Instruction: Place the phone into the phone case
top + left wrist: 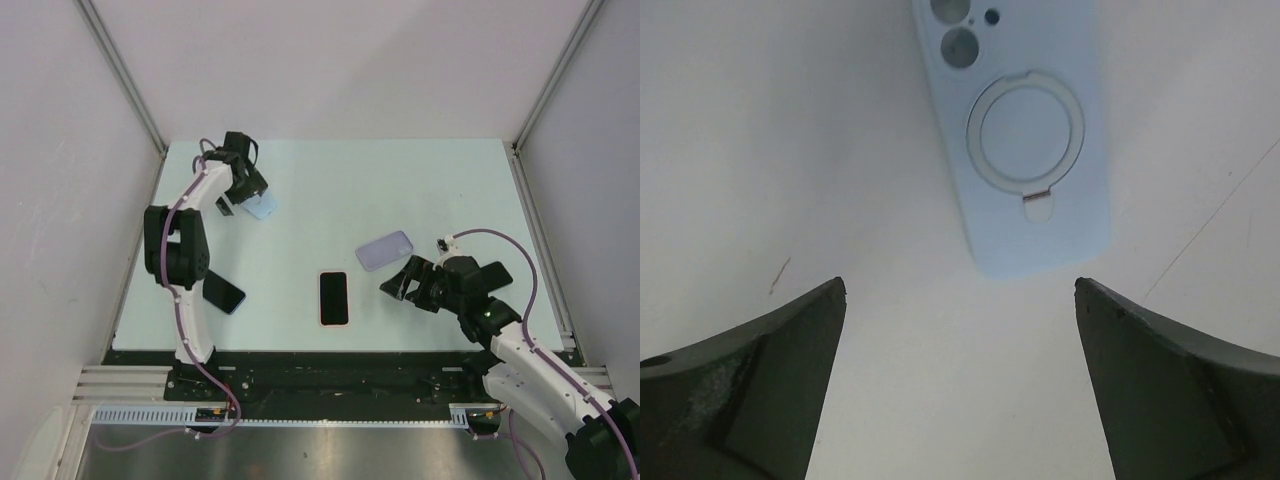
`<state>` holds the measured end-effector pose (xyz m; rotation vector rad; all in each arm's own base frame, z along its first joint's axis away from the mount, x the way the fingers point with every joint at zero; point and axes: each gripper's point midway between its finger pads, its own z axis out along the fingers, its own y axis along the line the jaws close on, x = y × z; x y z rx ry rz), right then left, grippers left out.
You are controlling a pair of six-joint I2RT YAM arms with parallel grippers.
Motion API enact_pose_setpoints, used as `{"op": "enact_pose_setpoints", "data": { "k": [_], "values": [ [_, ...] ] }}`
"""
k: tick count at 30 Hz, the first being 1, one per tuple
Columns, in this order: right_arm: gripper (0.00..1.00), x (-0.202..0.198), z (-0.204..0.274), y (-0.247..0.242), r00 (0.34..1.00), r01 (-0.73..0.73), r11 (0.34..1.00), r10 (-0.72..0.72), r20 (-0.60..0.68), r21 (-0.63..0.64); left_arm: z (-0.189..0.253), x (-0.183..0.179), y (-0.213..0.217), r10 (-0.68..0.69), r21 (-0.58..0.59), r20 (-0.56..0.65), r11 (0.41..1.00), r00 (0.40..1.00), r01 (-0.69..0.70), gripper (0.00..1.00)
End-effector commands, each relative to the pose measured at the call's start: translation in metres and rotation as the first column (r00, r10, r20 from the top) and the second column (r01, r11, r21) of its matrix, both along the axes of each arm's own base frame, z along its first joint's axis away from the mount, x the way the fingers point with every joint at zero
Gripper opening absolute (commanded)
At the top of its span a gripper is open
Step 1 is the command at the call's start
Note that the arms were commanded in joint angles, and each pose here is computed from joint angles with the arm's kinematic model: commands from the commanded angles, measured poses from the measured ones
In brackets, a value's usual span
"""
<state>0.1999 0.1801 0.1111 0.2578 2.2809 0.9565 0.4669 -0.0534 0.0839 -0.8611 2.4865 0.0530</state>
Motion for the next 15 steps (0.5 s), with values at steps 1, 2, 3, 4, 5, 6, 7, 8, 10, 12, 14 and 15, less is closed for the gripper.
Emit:
{"op": "enact_pose_setpoints", "data": {
  "k": [1, 2, 3, 4, 5, 6, 7, 8, 10, 12, 14, 15],
  "values": [
    [0.98, 0.011, 0.01, 0.0, 0.999, 0.005, 1.0, -0.004, 0.042, -0.019, 0.02, 0.032, 0.004, 0.027, 0.016, 0.054, 0.999, 0.998, -0.028, 1.0],
    [0.98, 0.011, 0.008, 0.0, 0.999, 0.002, 1.0, -0.001, 0.039, -0.023, 0.01, 0.035, 0.003, 0.03, 0.012, 0.038, 0.999, 0.999, -0.03, 1.0],
    [0.98, 0.011, 0.009, 0.0, 0.999, 0.0, 1.0, 0.001, 0.041, -0.023, 0.008, 0.038, 0.003, 0.034, 0.01, 0.035, 0.999, 0.999, -0.034, 1.0],
    [0.98, 0.012, 0.008, 0.001, 0.999, 0.001, 1.0, 0.0, 0.039, -0.025, 0.005, 0.041, 0.002, 0.039, 0.008, 0.034, 0.999, 0.999, -0.039, 1.0],
    [0.98, 0.013, 0.008, 0.001, 0.999, -0.001, 1.0, 0.002, 0.039, -0.025, 0.001, 0.046, 0.001, 0.046, 0.005, 0.033, 0.999, 0.998, -0.046, 1.0],
    [0.98, 0.013, 0.008, 0.001, 0.999, 0.002, 1.0, -0.001, 0.038, -0.026, -0.002, 0.049, 0.0, 0.047, 0.003, 0.033, 0.999, 0.998, -0.047, 1.0],
    [0.98, 0.015, 0.009, 0.001, 0.999, 0.003, 1.0, -0.002, 0.044, -0.024, -0.003, 0.052, 0.0, 0.051, 0.0, 0.034, 0.999, 0.998, -0.051, 1.0],
    [0.98, 0.014, 0.008, 0.001, 0.999, 0.0, 1.0, 0.001, 0.04, -0.026, -0.008, 0.057, -0.002, 0.056, -0.006, 0.035, 0.998, 0.998, -0.056, 1.0],
    [0.98, 0.015, 0.009, 0.001, 0.999, -0.003, 1.0, 0.004, 0.041, -0.025, -0.009, 0.066, -0.004, 0.056, -0.015, 0.046, 0.998, 0.997, -0.056, 1.0],
    [0.98, 0.015, 0.008, -0.001, 0.999, 0.001, 0.999, 0.0, 0.04, -0.032, -0.023, 0.067, -0.005, 0.057, -0.012, 0.018, 0.998, 0.998, -0.057, 1.0],
    [0.98, 0.016, 0.007, -0.003, 0.999, 0.003, 0.999, -0.001, 0.039, -0.04, -0.03, 0.069, -0.003, 0.068, -0.002, 0.005, 0.998, 0.998, -0.068, 1.0],
    [0.98, 0.016, 0.006, -0.004, 0.999, 0.003, 0.999, -0.001, 0.037, -0.041, -0.033, 0.068, -0.003, 0.072, -0.002, -0.003, 0.997, 0.997, -0.072, 1.0]
  ]
}}
